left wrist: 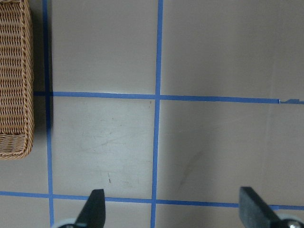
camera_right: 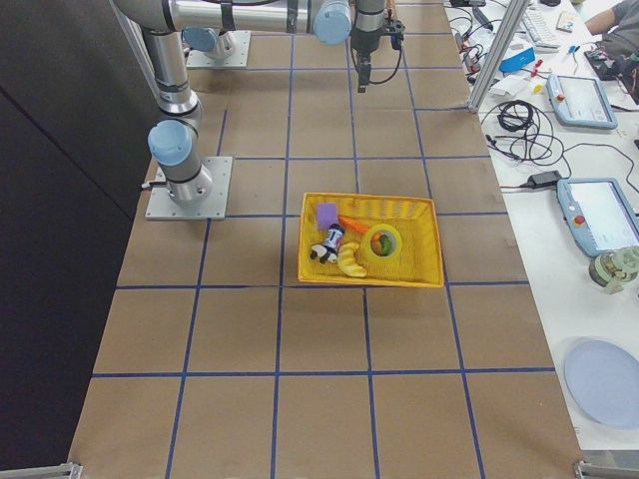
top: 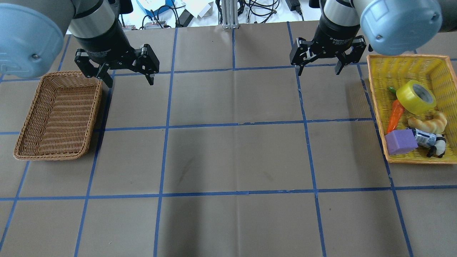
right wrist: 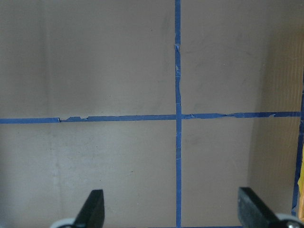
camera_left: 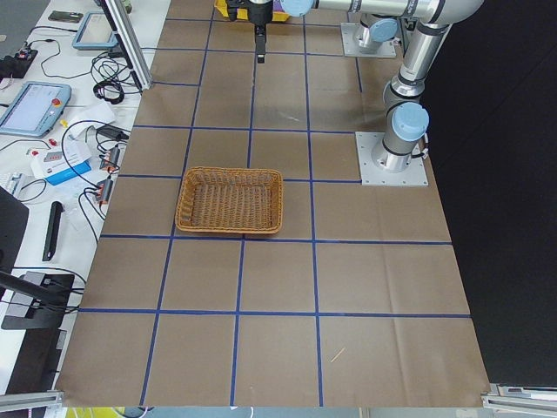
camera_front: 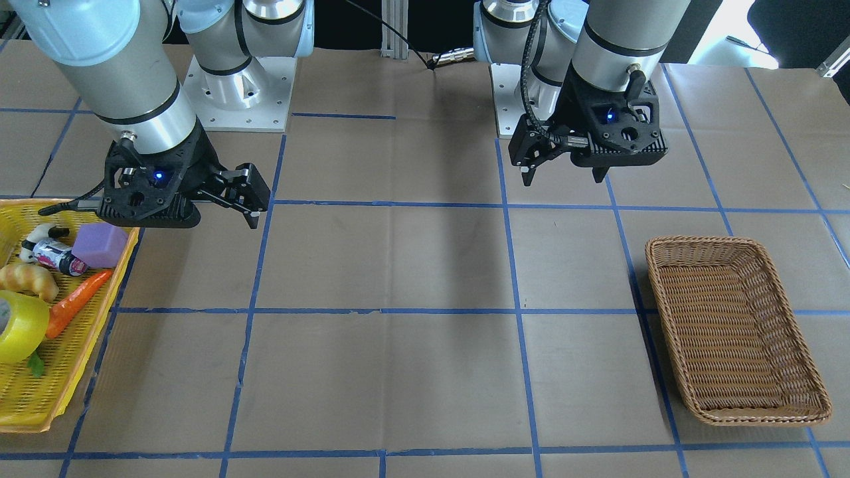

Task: Transfer tape with both arms
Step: 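Move the right gripper over the yellow basket toward the yellow tape roll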

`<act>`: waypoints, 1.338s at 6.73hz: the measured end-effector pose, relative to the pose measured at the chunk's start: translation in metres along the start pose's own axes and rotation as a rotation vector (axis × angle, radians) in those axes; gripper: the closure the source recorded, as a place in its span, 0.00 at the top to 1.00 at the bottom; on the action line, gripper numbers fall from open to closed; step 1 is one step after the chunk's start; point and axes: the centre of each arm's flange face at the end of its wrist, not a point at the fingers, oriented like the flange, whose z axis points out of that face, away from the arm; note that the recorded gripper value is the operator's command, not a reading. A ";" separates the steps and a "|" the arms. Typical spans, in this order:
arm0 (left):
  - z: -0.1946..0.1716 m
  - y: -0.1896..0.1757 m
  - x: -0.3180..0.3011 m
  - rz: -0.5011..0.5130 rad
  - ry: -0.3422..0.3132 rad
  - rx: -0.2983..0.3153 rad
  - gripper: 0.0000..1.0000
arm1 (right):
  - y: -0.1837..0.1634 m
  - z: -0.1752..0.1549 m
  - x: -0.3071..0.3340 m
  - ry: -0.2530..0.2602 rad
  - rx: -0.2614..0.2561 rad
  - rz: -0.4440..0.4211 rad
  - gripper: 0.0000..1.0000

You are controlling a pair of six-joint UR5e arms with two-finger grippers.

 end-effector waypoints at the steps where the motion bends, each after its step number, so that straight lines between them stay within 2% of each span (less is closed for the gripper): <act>1: 0.000 0.000 0.000 0.000 0.000 0.000 1.00 | -0.002 0.001 0.004 0.000 -0.002 0.001 1.00; 3: 0.001 0.000 0.000 0.000 -0.001 -0.001 1.00 | -0.007 0.003 0.017 0.000 0.003 -0.007 1.00; 4: 0.001 0.000 0.000 0.000 -0.001 -0.001 1.00 | -0.012 0.003 0.034 0.000 0.008 -0.041 1.00; 6: 0.001 0.000 0.000 0.000 -0.001 -0.001 1.00 | -0.037 0.019 0.137 -0.021 -0.006 -0.091 1.00; 8: 0.001 0.000 0.000 0.000 -0.001 -0.002 1.00 | -0.067 0.065 0.266 -0.093 0.008 -0.134 1.00; 9: 0.001 0.000 0.000 0.000 -0.001 -0.002 1.00 | -0.078 0.100 0.329 -0.153 0.011 -0.147 1.00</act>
